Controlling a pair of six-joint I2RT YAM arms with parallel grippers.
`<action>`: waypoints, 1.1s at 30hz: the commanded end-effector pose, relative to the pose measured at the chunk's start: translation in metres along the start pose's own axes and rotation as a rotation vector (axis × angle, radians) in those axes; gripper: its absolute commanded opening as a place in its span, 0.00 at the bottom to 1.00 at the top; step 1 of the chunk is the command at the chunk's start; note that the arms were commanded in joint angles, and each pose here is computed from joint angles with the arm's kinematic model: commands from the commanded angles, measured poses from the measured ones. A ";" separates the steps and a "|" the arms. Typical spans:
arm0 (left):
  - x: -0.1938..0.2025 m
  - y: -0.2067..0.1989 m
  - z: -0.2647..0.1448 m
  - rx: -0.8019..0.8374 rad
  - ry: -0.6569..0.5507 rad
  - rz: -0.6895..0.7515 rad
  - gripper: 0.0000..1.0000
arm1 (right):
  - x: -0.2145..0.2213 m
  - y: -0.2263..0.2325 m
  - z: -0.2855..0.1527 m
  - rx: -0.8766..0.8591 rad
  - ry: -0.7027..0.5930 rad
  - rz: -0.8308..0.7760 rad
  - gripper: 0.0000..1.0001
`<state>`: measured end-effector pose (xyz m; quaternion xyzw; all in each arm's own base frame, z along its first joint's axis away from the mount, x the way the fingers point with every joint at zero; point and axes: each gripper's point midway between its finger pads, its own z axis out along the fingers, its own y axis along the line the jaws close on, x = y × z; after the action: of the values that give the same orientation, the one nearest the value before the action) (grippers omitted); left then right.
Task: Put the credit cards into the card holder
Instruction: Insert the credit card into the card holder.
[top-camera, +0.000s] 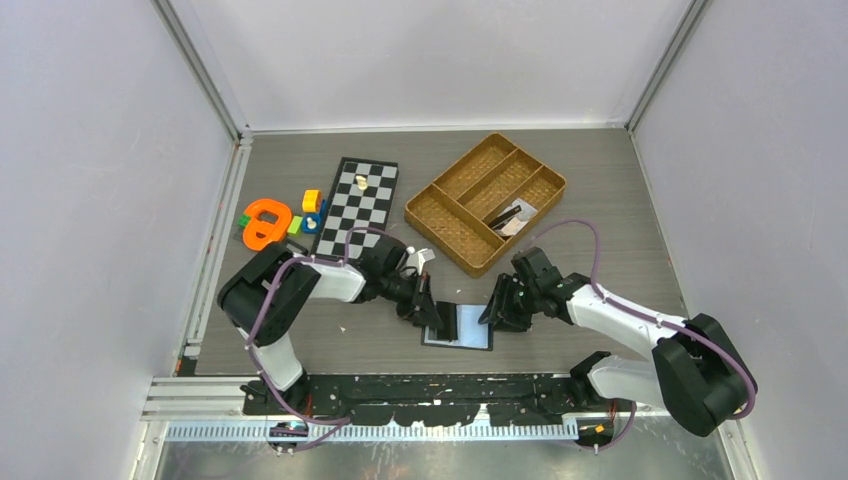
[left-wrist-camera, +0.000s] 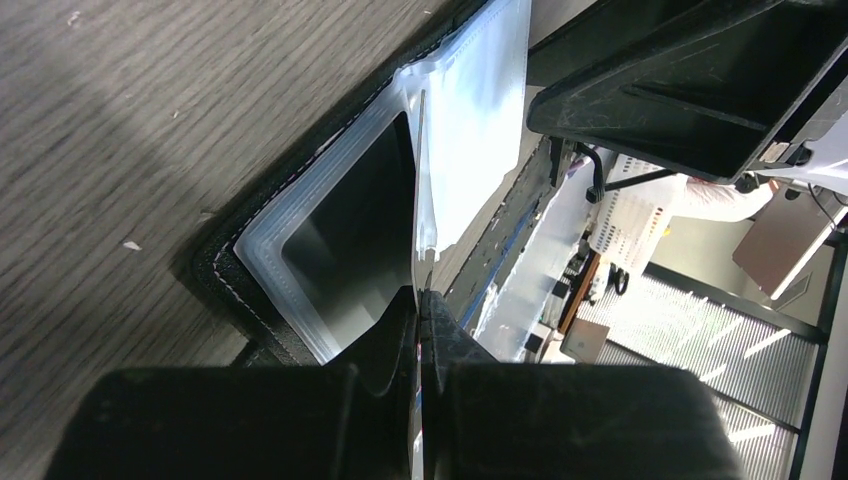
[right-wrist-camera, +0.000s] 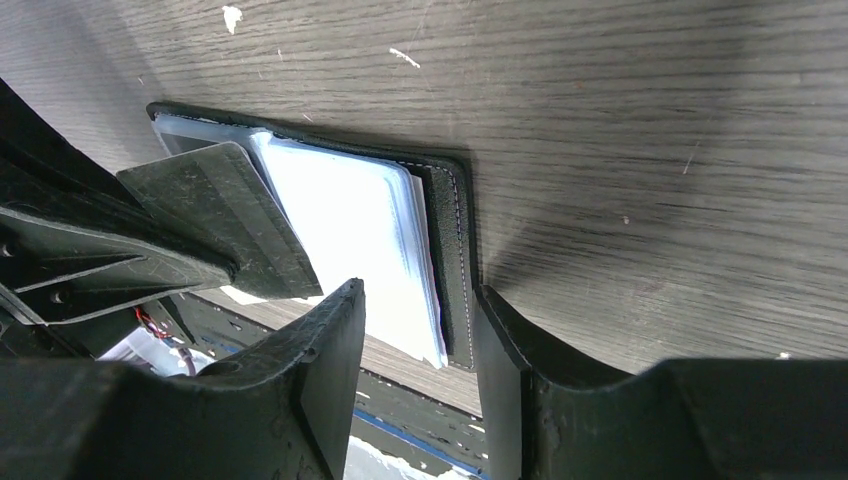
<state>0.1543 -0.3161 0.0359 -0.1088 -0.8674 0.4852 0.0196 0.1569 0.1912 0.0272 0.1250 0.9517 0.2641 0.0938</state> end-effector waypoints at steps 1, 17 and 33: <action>-0.004 -0.009 0.002 0.043 0.004 0.043 0.00 | -0.001 0.003 0.002 -0.009 -0.005 -0.003 0.47; -0.002 -0.017 0.006 0.106 0.047 -0.001 0.00 | 0.001 0.001 0.004 0.013 -0.004 -0.007 0.42; -0.001 -0.011 0.009 0.090 0.072 -0.017 0.00 | 0.001 -0.002 0.003 0.043 -0.008 -0.019 0.41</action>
<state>0.1499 -0.3249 0.0371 -0.1055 -0.8494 0.5136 0.0599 0.1529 0.1910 0.0216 0.1204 0.9560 0.2520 0.0895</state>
